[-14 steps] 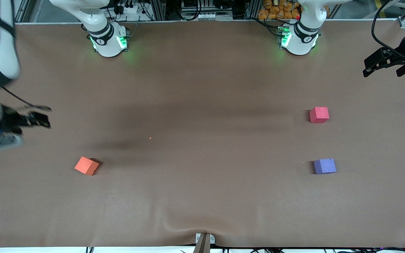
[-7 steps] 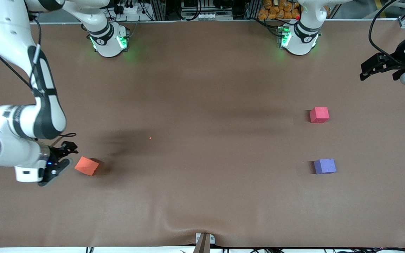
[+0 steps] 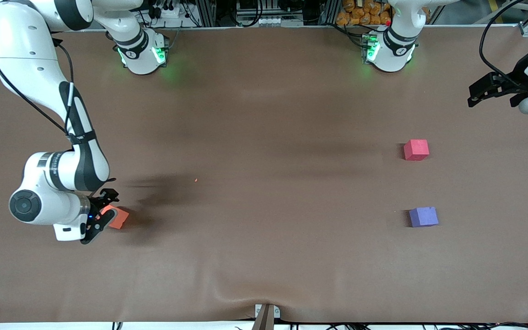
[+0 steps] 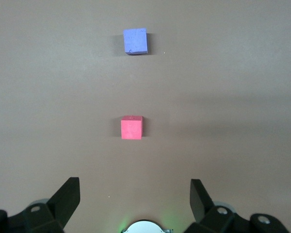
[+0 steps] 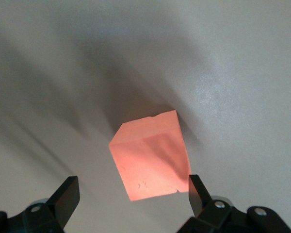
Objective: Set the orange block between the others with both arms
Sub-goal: 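Lower the right gripper over the orange cube and close on it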
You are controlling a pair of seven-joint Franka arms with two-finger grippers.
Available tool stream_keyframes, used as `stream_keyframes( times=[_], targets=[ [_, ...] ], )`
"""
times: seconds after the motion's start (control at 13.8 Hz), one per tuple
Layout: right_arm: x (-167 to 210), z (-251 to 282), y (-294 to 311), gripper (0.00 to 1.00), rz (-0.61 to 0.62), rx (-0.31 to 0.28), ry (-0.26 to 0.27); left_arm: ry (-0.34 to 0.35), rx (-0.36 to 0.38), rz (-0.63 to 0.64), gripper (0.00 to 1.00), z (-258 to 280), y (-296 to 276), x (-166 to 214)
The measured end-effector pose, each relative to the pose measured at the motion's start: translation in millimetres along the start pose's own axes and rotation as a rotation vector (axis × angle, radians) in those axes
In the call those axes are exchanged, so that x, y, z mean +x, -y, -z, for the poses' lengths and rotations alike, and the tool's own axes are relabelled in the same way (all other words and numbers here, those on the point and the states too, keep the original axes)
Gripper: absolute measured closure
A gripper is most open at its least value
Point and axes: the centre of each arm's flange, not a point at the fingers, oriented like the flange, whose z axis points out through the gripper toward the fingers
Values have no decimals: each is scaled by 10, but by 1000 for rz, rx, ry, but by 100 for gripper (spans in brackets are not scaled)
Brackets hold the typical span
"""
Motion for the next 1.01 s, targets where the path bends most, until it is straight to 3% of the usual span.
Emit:
stream_keyframes(
  times=[1.01],
  targets=[
    [53,-147,-65,0,134,-41,-28,8,-1,-1,0,-52,-2,39]
  ],
)
